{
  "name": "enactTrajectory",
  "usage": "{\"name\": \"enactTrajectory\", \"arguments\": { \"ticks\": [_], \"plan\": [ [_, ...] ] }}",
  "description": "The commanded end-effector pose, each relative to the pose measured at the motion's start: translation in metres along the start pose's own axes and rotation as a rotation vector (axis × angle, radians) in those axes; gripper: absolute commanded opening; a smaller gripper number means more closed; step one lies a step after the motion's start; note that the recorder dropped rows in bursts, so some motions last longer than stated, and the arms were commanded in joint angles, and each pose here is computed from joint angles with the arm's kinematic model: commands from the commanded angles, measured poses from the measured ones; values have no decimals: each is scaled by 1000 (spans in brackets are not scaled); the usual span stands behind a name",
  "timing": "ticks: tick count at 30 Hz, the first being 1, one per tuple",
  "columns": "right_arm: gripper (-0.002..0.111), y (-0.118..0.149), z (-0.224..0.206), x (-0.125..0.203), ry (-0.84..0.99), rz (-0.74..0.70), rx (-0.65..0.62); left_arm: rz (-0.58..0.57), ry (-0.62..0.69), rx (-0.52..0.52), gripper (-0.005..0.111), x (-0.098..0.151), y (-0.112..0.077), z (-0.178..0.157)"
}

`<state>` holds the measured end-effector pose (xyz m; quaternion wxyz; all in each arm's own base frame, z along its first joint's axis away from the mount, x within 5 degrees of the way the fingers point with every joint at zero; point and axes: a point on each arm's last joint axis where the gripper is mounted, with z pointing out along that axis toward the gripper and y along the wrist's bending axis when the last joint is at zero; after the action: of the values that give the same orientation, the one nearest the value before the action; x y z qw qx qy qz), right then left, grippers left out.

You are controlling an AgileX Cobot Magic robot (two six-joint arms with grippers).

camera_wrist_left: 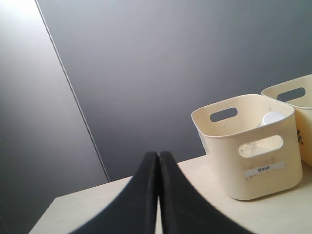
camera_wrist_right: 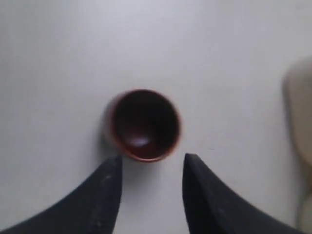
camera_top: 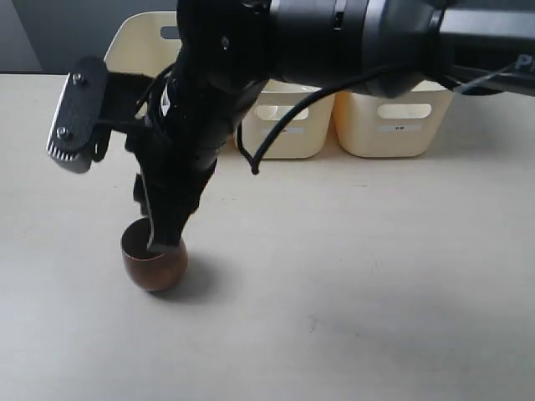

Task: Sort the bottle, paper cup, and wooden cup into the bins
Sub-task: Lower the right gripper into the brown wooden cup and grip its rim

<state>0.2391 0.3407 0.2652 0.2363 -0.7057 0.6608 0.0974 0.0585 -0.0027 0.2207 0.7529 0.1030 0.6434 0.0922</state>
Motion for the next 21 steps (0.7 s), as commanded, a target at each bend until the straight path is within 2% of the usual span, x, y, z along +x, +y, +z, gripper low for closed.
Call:
{"name": "enactTrajectory", "arguments": {
  "ticks": [1,9,15,21],
  "plan": [
    [39,16,0,-1,-15,-8,-175,-2,-5,1,0,0,0,0],
    [39,12,34,3,-2,-18,-172,-2,-5,1,0,0,0,0],
    [58,10,62,11,37,-27,-173,-2,-5,1,0,0,0,0],
    [59,7,74,11,15,-35,-135,-2,-5,1,0,0,0,0]
  ]
}}
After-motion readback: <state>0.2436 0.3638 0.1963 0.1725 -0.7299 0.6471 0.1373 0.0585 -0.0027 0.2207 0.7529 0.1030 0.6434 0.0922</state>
